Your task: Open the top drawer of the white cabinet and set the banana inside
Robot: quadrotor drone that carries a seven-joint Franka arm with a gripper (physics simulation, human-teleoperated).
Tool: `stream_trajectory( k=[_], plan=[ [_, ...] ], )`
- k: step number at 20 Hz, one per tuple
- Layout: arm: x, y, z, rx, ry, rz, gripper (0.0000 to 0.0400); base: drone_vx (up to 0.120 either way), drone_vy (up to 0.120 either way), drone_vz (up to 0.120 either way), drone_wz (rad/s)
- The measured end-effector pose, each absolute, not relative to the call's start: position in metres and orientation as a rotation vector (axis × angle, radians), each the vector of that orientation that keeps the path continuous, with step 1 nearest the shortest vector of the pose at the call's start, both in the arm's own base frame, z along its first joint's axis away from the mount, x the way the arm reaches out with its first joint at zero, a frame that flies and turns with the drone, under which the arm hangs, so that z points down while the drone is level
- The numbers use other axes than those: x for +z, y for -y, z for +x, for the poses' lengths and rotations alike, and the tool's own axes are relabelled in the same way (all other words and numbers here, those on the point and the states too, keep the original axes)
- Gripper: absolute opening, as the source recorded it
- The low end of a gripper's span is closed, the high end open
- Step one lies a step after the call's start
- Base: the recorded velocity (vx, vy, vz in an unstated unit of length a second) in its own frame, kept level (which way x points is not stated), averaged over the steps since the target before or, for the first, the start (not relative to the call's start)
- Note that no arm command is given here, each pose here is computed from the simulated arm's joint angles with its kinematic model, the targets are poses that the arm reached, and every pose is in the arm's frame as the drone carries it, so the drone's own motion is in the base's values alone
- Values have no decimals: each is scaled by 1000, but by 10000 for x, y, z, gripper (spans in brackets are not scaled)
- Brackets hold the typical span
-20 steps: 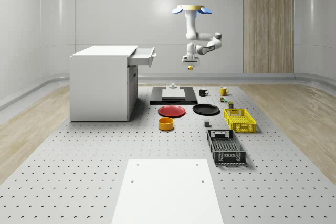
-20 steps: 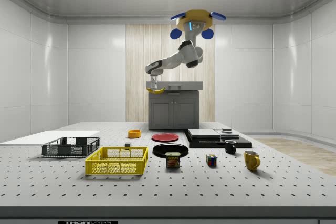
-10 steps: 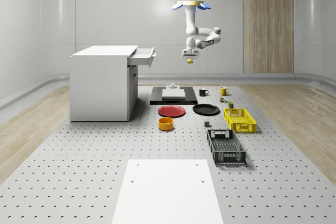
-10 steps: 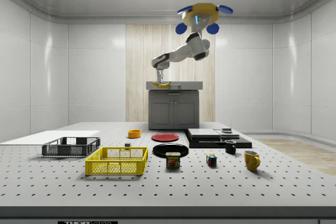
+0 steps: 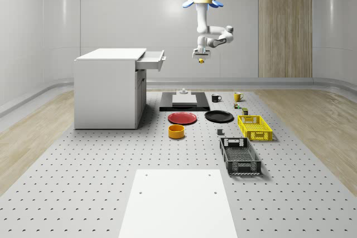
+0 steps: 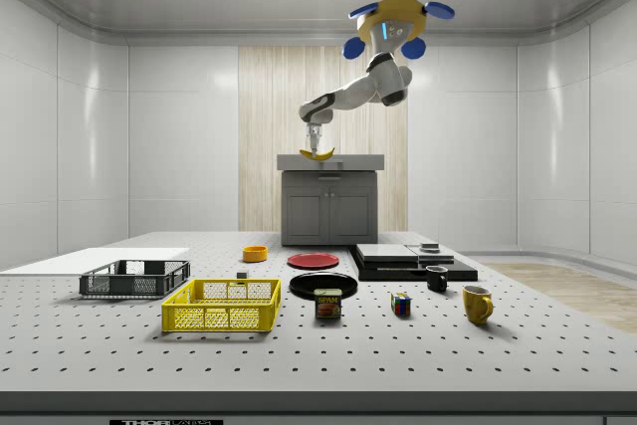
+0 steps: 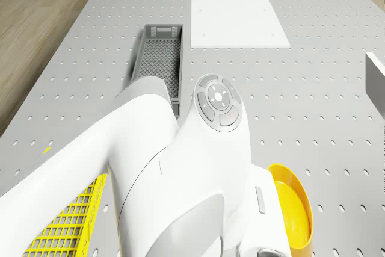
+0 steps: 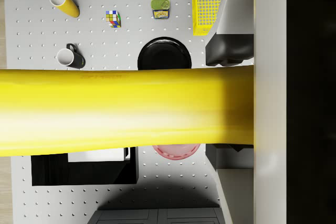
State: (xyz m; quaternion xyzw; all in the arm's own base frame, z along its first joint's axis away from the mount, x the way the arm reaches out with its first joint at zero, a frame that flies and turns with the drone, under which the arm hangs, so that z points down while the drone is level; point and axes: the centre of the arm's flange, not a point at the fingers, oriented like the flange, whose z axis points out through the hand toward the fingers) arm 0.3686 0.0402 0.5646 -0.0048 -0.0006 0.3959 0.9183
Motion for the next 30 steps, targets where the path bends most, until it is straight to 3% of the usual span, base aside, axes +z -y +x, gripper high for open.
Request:
stream_trajectory(
  k=[13,30],
  plan=[
    [5646,-402,3686,814,1,-10,193,-120,-9,120,0],
    [5646,-402,3686,814,1,-10,193,0,-120,31,0]
  ],
)
